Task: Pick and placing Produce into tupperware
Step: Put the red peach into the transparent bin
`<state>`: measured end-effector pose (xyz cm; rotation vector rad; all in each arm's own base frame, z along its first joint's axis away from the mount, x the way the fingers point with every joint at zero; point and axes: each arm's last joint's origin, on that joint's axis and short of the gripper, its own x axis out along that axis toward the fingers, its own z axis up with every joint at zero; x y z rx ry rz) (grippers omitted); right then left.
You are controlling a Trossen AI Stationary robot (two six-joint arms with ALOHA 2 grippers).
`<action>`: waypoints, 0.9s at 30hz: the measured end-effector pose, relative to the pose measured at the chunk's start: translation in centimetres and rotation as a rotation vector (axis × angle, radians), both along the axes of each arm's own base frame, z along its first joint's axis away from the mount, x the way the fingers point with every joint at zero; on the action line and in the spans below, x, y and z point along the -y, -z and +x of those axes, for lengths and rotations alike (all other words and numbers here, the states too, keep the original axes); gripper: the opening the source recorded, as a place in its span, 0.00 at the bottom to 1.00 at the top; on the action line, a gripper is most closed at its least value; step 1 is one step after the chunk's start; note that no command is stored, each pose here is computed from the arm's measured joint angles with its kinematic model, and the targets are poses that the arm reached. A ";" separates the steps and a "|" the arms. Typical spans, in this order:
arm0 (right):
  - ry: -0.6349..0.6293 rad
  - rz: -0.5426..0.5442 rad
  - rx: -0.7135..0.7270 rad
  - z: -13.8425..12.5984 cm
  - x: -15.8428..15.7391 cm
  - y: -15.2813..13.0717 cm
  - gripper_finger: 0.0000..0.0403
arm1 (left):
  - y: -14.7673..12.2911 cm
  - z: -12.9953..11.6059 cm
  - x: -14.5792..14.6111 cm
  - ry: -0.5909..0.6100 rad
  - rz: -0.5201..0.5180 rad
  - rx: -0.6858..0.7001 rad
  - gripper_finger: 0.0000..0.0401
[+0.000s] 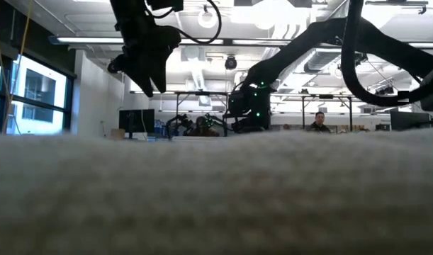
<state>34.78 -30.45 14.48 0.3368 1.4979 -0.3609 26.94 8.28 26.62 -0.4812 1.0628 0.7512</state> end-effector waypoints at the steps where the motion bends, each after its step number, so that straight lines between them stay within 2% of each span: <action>1: 0.006 0.002 0.001 0.0 0.0 0.1 0.41 | 0.0 0.0 0.0 0.000 0.000 0.000 0.61; 3: 0.021 0.002 0.000 0.1 -0.1 0.1 0.38 | 0.0 0.0 0.0 0.000 0.000 0.000 0.61; 5: 0.026 0.004 -0.001 0.2 -0.2 0.1 0.31 | 0.0 0.0 0.0 0.000 0.001 0.001 0.61; 8: 0.023 0.013 0.000 0.2 -0.3 0.1 0.11 | 0.0 0.0 0.0 0.000 0.001 0.002 0.61; 10: 0.024 0.030 0.008 0.1 -0.4 -0.2 0.03 | 0.0 0.0 0.0 0.000 0.001 0.002 0.61; 14: 0.042 0.056 0.032 0.3 -1.4 -1.7 0.01 | 0.0 0.0 0.0 0.000 0.001 0.002 0.61; 19: 0.024 0.064 0.122 0.7 -4.5 -7.0 0.00 | 0.0 0.0 -0.1 -0.006 0.017 0.000 0.61; 24: -0.057 0.064 0.241 2.0 -10.3 -12.5 0.00 | 0.0 0.0 -0.1 -0.011 0.027 -0.003 0.61; 27: -0.100 0.070 0.273 3.0 -13.7 -13.9 0.00 | 0.0 0.0 -0.1 -0.011 0.026 -0.004 0.61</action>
